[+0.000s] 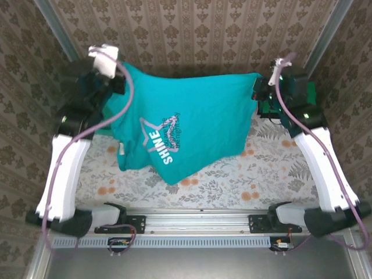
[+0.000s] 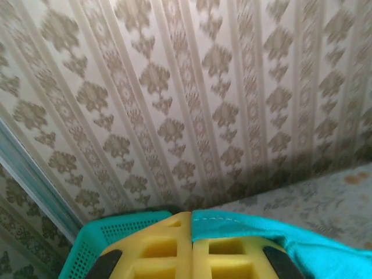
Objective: Fold and stack the t-shirts
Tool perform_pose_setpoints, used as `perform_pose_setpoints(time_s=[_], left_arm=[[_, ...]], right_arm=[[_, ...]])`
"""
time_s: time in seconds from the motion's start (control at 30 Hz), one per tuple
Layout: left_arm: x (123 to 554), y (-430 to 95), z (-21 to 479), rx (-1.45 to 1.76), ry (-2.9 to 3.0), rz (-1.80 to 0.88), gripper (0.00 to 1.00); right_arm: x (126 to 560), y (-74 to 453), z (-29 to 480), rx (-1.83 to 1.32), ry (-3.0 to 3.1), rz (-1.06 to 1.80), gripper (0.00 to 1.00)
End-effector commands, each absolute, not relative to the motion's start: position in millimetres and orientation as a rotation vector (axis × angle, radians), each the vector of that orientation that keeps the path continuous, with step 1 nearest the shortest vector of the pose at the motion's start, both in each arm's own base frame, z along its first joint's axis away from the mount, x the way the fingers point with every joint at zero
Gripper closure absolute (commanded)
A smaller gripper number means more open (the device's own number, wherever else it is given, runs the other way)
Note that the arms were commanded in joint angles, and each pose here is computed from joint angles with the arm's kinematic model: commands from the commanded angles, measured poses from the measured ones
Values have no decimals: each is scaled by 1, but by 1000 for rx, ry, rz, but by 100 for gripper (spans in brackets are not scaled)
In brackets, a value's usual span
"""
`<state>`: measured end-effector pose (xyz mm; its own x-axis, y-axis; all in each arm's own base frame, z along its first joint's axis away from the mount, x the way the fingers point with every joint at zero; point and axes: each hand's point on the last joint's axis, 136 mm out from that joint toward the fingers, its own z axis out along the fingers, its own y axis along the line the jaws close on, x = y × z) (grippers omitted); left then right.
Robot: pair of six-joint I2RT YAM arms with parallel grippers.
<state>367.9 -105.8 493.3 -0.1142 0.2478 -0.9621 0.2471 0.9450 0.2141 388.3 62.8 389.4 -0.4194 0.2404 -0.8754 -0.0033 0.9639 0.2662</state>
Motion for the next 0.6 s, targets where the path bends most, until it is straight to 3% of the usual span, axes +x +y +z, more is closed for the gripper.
perform_pose_setpoints(time_s=[0.0,0.3,0.57], left_arm=[[335,-94,527,417,1631,18,100],[225,-88,582,446,1366,-118,100],[206,-85,585,456,1321,-106,100]], right_arm=[[358,52,424,153,1925,254,100],[262,63,456,86,1781,465,100],[223,65,466,64,1722,537,100]])
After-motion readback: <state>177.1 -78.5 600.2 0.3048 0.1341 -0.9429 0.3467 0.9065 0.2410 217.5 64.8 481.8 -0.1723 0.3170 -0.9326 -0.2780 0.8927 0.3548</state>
